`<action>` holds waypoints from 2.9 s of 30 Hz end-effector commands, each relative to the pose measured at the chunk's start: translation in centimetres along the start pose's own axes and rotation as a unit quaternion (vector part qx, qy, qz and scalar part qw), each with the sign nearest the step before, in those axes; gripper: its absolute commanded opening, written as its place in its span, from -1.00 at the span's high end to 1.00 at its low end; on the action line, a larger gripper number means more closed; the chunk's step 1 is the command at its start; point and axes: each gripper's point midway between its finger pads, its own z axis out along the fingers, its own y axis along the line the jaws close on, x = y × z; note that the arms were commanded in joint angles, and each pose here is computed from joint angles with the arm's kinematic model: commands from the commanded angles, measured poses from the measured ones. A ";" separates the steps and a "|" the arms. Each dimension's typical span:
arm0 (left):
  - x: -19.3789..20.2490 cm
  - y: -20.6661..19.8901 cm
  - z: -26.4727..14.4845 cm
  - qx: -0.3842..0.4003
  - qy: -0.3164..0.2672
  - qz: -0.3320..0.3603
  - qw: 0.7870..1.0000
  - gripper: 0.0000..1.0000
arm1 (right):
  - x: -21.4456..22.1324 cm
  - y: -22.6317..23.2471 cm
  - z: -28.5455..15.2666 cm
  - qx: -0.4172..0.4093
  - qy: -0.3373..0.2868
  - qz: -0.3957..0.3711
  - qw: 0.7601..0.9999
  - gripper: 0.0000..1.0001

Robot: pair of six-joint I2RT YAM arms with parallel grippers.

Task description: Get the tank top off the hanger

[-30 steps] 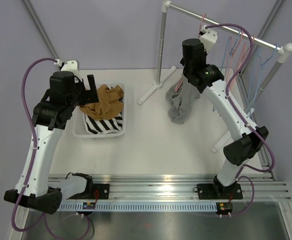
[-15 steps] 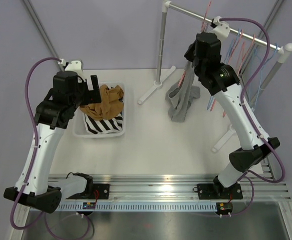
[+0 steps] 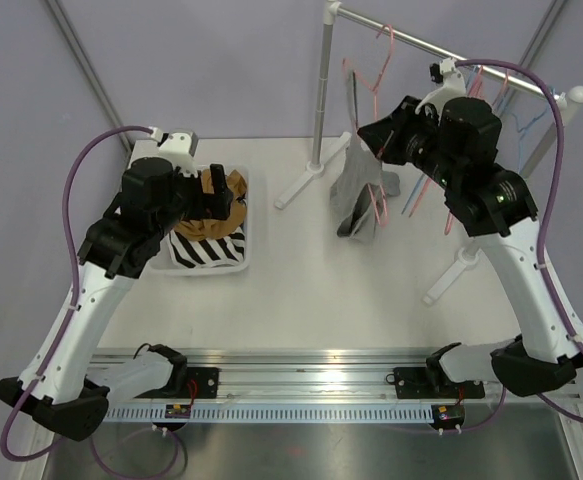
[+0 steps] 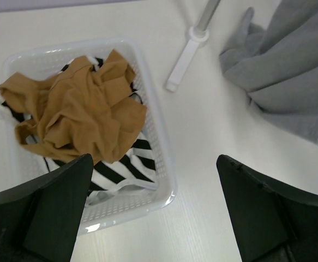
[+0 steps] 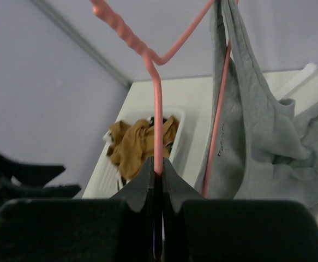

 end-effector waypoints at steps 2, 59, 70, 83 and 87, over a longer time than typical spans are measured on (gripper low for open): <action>-3.5 -3.9 -2.1 0.094 -0.104 -0.010 0.990 -0.98 | 3.3 4.9 -5.0 -0.169 0.072 -0.007 0.983 1.00; -2.2 -0.8 1.1 -0.024 -0.106 -0.047 0.993 1.00 | 17.0 10.1 -10.6 -0.362 0.207 -0.094 0.904 1.00; -0.9 2.9 3.2 -0.105 -0.055 -0.090 0.989 1.00 | 17.6 8.5 -15.5 -0.422 0.153 -0.119 0.886 1.00; 0.1 -14.9 -2.6 0.426 -0.040 0.037 0.903 1.00 | 7.2 11.8 -9.6 -0.407 -0.168 -0.035 0.897 0.96; 1.2 -16.1 -4.4 0.436 -0.046 0.088 0.895 1.00 | 1.9 12.5 -9.6 -0.396 -0.308 -0.024 0.865 1.00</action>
